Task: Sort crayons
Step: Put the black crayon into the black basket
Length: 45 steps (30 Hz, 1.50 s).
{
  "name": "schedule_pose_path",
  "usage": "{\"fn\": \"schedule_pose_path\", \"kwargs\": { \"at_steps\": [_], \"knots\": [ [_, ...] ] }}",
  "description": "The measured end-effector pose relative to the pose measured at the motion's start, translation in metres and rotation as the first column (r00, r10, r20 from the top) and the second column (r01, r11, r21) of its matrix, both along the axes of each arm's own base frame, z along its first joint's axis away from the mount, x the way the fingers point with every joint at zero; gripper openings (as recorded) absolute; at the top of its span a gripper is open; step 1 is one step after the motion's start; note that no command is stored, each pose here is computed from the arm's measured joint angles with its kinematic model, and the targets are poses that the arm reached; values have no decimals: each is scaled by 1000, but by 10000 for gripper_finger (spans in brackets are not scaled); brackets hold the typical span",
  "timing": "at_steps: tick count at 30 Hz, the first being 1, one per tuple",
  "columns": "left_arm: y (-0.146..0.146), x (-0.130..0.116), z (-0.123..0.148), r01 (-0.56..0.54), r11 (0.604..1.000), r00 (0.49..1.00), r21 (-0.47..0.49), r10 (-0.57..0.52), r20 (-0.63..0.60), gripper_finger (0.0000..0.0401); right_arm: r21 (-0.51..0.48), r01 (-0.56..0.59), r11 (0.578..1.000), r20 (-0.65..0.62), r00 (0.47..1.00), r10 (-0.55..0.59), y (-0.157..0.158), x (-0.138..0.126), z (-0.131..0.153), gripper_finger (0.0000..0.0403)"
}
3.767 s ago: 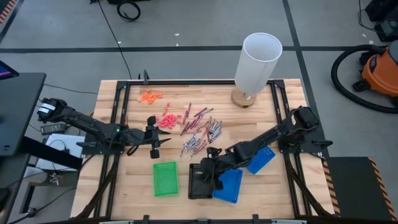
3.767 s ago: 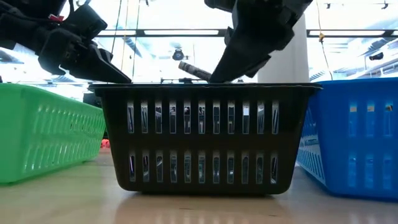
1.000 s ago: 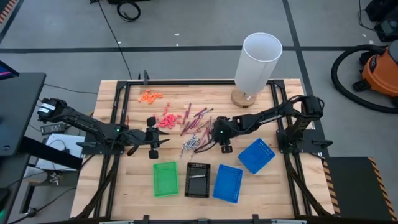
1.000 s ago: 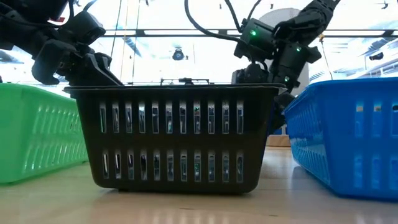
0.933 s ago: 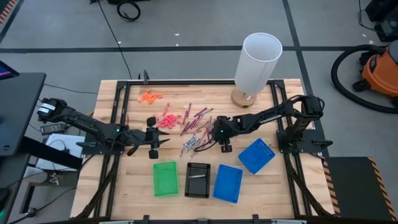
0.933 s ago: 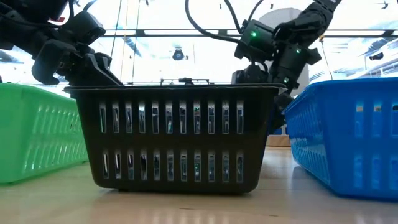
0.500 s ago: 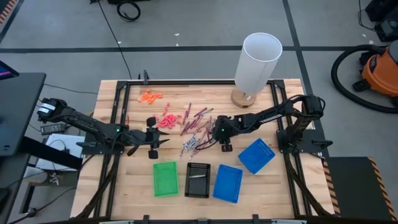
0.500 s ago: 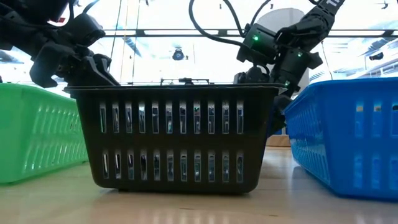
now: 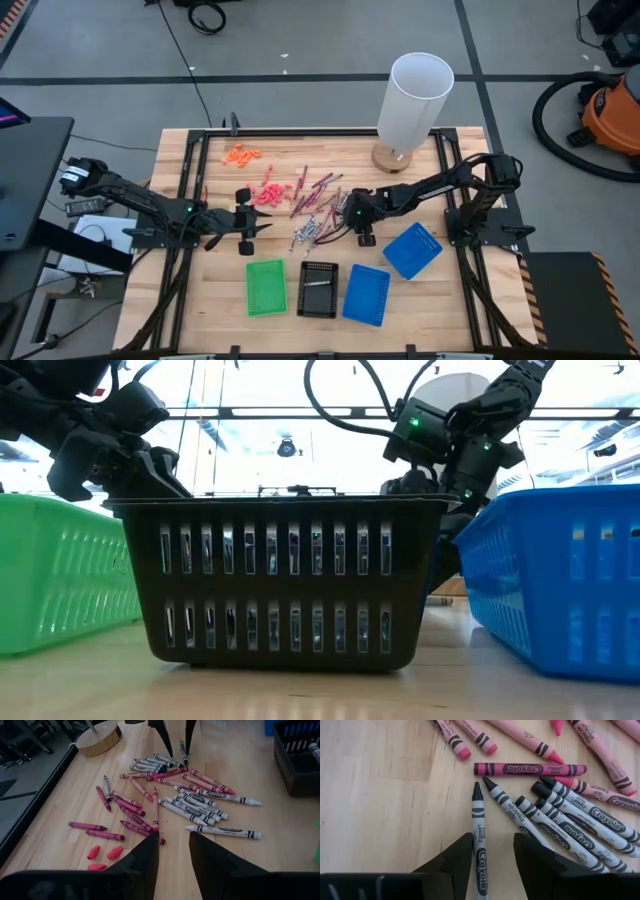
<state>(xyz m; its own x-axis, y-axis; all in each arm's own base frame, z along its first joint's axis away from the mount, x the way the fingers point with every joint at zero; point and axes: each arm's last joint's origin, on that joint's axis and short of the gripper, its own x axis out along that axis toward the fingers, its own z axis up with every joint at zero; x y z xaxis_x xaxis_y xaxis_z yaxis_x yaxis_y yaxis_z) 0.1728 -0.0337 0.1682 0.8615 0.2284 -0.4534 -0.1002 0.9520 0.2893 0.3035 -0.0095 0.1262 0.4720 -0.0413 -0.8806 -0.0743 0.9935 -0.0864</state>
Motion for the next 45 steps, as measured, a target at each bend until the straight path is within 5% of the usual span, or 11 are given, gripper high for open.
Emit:
{"fn": "schedule_pose_path", "kwargs": {
  "at_steps": [8, 22, 30, 45],
  "knots": [
    [0, 0, 0, 0, 1000, 1000, 0, 0, 0, 117, 118, 68, 991, -33, 997, -64, -6, -3, -1, 142],
    [0, -1, -1, 0, 1000, 1000, 4, 0, -13, 117, 129, 91, 988, -52, 995, -85, -5, -5, -1, 17],
    [0, -1, -1, 0, 1000, 1000, 5, 0, -18, 117, 151, 97, 984, -105, 991, -82, -2, 6, 15, 32],
    [0, -1, -1, -9, 1000, 1000, -12, 9, -13, 117, 169, -12, 986, 73, 997, 0, 35, 44, 74, 30]
  ]
}}
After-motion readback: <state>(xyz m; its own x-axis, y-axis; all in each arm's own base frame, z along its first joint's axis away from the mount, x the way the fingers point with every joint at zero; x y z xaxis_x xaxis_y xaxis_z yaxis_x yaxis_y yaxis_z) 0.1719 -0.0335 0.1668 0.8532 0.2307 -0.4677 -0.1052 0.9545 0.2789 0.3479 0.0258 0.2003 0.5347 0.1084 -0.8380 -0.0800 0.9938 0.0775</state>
